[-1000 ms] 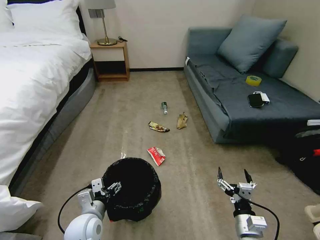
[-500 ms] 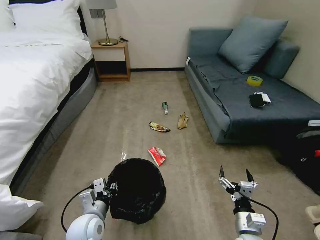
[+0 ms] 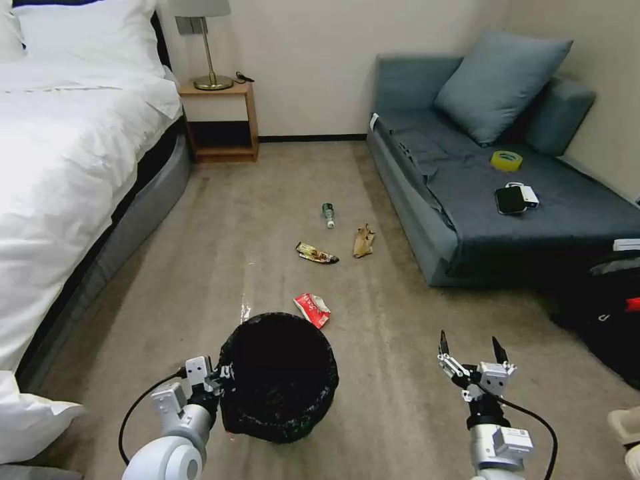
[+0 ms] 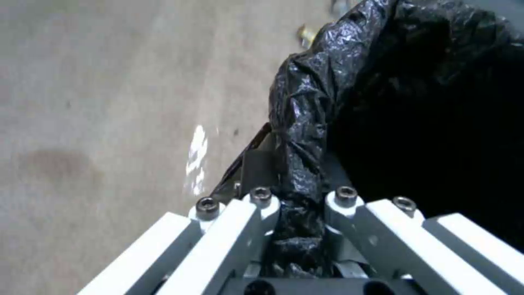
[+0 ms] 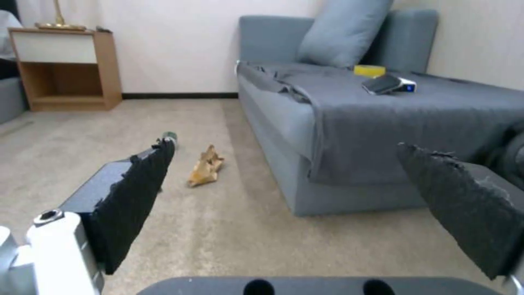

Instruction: Pick up the trash bin, then pick up the garbage on the floor and place it into the trash bin.

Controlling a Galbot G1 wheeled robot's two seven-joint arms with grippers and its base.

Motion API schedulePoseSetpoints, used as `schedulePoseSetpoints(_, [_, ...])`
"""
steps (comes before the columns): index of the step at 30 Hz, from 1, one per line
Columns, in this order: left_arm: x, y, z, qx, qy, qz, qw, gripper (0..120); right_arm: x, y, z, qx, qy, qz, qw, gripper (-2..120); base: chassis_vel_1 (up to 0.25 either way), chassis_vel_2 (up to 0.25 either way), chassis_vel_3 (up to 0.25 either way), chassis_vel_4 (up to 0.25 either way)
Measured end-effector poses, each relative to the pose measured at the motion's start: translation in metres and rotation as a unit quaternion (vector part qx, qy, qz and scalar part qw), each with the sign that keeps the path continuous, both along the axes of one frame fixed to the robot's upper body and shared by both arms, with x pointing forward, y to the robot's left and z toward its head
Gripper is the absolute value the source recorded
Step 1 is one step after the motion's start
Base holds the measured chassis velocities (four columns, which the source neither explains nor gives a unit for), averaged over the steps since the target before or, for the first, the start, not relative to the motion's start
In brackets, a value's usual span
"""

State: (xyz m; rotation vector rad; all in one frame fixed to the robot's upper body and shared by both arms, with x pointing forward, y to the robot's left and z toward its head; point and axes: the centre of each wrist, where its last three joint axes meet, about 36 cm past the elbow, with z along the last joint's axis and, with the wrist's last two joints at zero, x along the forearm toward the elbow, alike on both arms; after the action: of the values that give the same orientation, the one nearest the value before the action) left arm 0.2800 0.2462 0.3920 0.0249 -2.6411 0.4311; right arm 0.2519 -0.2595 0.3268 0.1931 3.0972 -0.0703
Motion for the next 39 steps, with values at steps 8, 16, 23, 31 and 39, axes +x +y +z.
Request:
schedulePoseSetpoints(8, [-0.007, 0.007, 0.006, 0.010, -0.046, 0.004, 0.9989, 4, -0.001, 0.001, 0.009, -0.027, -0.008, 0.029, 0.999, 100, 0.000, 0.000, 0.000, 0.000])
schedulePoseSetpoints(16, [-0.005, 0.010, 0.013, 0.002, -0.060, 0.002, 0.9982, 4, -0.006, 0.001, 0.013, -0.037, -0.015, 0.060, 0.997, 100, 0.000, 0.000, 0.000, 0.000])
schedulePoseSetpoints(23, [-0.004, 0.012, 0.019, -0.002, -0.069, 0.002, 0.9976, 4, -0.011, 0.002, 0.014, -0.056, -0.010, 0.084, 0.995, 100, 0.000, 0.000, 0.000, 0.000])
schedulePoseSetpoints(31, [-0.004, 0.013, 0.023, -0.002, -0.074, 0.002, 0.9972, 4, -0.013, 0.003, 0.011, -0.063, -0.009, 0.092, 0.994, 100, 0.000, 0.000, 0.000, 0.000])
schedulePoseSetpoints(39, [-0.001, 0.016, 0.024, -0.004, -0.077, 0.009, 0.9970, 4, -0.015, 0.005, 0.008, -0.055, -0.011, 0.095, 0.994, 100, -0.023, 0.019, 0.022, -0.016])
